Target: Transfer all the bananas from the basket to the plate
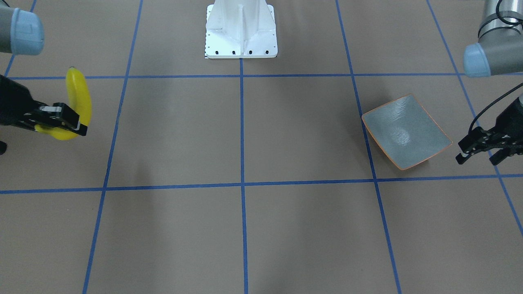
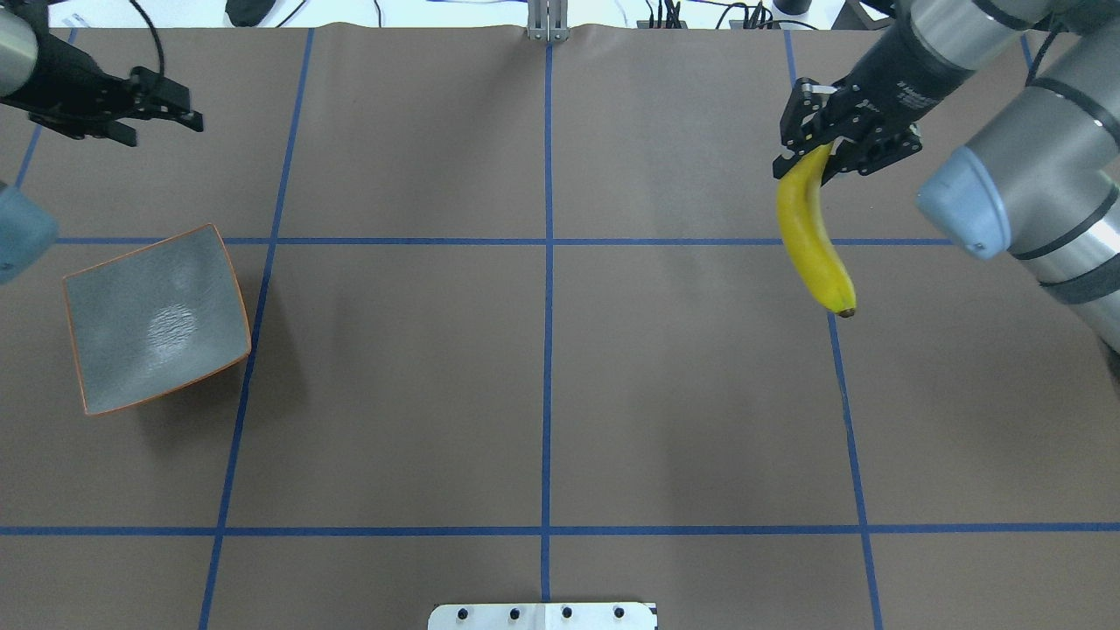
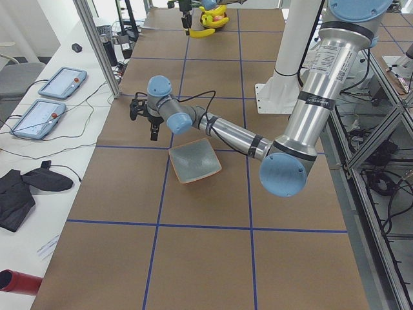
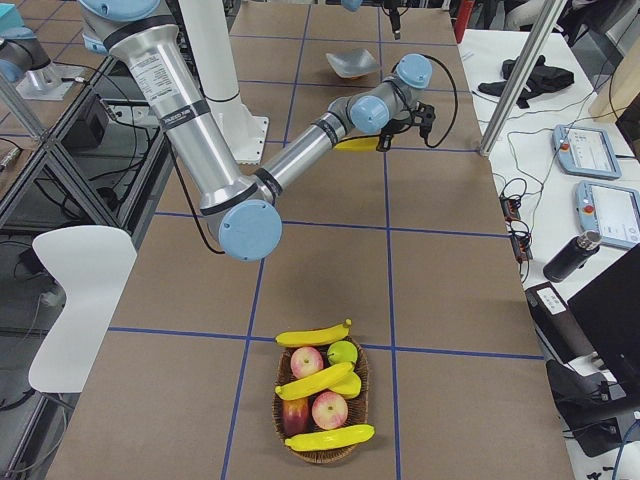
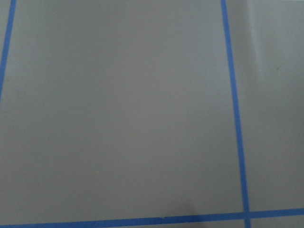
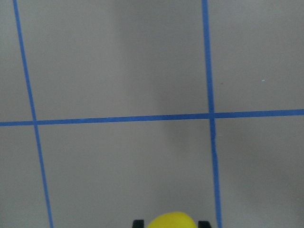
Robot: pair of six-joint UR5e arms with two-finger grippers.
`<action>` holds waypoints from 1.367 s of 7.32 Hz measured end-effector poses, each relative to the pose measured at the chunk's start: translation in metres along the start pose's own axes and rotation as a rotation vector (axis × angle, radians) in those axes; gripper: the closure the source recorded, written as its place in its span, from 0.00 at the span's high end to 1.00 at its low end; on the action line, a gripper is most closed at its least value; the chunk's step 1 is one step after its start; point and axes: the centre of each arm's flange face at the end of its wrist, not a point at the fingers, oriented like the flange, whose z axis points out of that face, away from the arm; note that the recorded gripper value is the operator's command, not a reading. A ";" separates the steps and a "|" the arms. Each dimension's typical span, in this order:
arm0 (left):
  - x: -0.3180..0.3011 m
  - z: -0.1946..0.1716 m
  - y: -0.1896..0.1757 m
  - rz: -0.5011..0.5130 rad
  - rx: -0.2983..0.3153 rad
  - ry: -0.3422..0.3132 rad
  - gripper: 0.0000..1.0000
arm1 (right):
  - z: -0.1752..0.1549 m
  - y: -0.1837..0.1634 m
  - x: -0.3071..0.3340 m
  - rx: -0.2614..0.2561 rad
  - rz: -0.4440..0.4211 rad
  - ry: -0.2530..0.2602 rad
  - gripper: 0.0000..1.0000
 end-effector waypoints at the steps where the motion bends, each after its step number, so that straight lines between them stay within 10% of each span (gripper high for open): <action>1: 0.047 0.012 0.016 -0.065 -0.018 0.072 1.00 | 0.011 0.010 -0.024 0.006 0.018 0.000 0.00; 5: 0.126 -0.002 0.056 -0.242 -0.052 0.325 1.00 | 0.063 0.059 -0.099 0.057 0.101 -0.044 0.00; 10: 0.174 -0.013 0.117 -0.248 -0.153 0.457 1.00 | 0.084 0.094 -0.157 0.093 0.299 -0.106 0.00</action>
